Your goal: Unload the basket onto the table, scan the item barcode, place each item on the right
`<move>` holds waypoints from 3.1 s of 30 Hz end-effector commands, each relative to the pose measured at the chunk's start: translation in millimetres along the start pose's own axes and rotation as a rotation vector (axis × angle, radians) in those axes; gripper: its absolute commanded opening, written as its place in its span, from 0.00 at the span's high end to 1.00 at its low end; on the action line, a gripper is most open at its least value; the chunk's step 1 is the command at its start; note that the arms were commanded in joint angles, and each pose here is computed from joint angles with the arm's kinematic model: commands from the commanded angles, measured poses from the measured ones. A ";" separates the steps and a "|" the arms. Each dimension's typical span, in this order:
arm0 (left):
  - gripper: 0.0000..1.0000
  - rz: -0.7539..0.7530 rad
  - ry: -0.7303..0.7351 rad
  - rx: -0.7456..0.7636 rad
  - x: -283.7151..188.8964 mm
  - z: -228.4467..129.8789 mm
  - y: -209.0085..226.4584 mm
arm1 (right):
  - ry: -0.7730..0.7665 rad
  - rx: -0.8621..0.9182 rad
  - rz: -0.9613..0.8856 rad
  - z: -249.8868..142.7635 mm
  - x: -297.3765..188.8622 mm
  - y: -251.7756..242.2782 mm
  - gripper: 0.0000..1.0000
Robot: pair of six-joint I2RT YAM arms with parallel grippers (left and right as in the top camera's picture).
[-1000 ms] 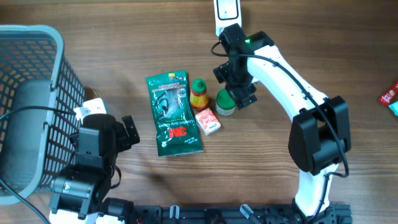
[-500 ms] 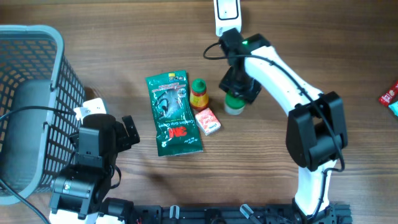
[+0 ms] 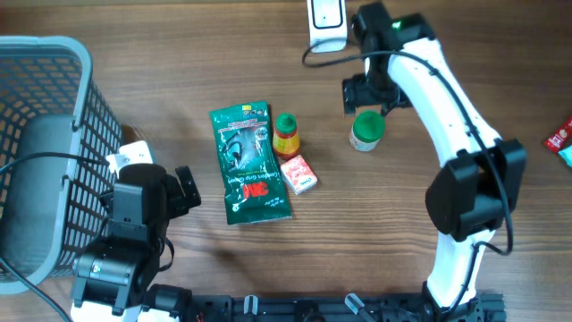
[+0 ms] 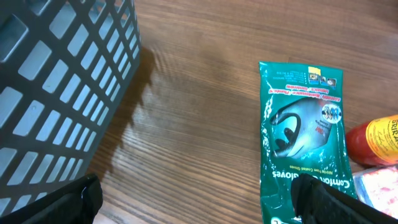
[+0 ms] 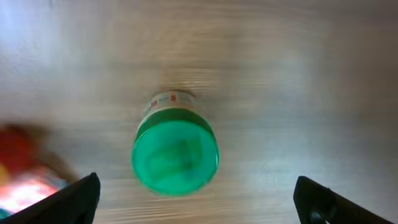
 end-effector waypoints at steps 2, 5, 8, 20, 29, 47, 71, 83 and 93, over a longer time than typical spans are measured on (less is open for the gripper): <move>0.00 -0.007 -0.003 -0.014 -0.9 0.4 -0.1 | 0.040 0.892 -0.003 -19.3 -38.0 -21.9 0.00; 0.00 -0.007 -0.004 -0.015 -0.9 0.5 -0.1 | 0.152 1.231 -0.033 -36.7 -22.4 -14.8 0.00; 0.00 -0.007 -0.003 -0.014 -0.9 0.4 -0.1 | 0.177 1.262 0.058 -27.2 7.5 5.2 0.00; 0.00 -0.007 -0.003 -0.014 -0.9 0.4 -0.1 | 0.194 1.168 0.150 -34.5 83.1 24.7 0.28; 0.00 -0.007 -0.003 -0.014 -0.9 0.4 -0.1 | 0.061 -0.047 0.338 -26.7 63.9 42.2 0.22; 0.00 -0.007 -0.003 -0.014 -0.9 0.4 -0.1 | 0.104 0.857 0.197 -28.3 -26.4 0.1 0.00; 0.00 -0.007 -0.003 -0.014 -0.9 0.4 -0.1 | 0.065 0.758 0.262 -15.8 70.0 24.3 0.42; 0.00 -0.007 -0.003 -0.014 -0.9 0.4 -0.1 | 0.013 0.175 0.340 -6.2 15.2 24.2 0.00; 0.00 -0.007 -0.003 -0.014 -0.9 0.4 -0.1 | 0.134 0.676 0.186 -13.4 33.3 10.3 0.01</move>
Point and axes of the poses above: each gripper's point midway between its finger pads, its own x axis out along the fingers, its own y axis along the line the jaws close on, z = x × y, the point moved 2 cm from there along -x, back along the fingers, and after that the axes turned 5 degrees about x, right-handed, at the moved point
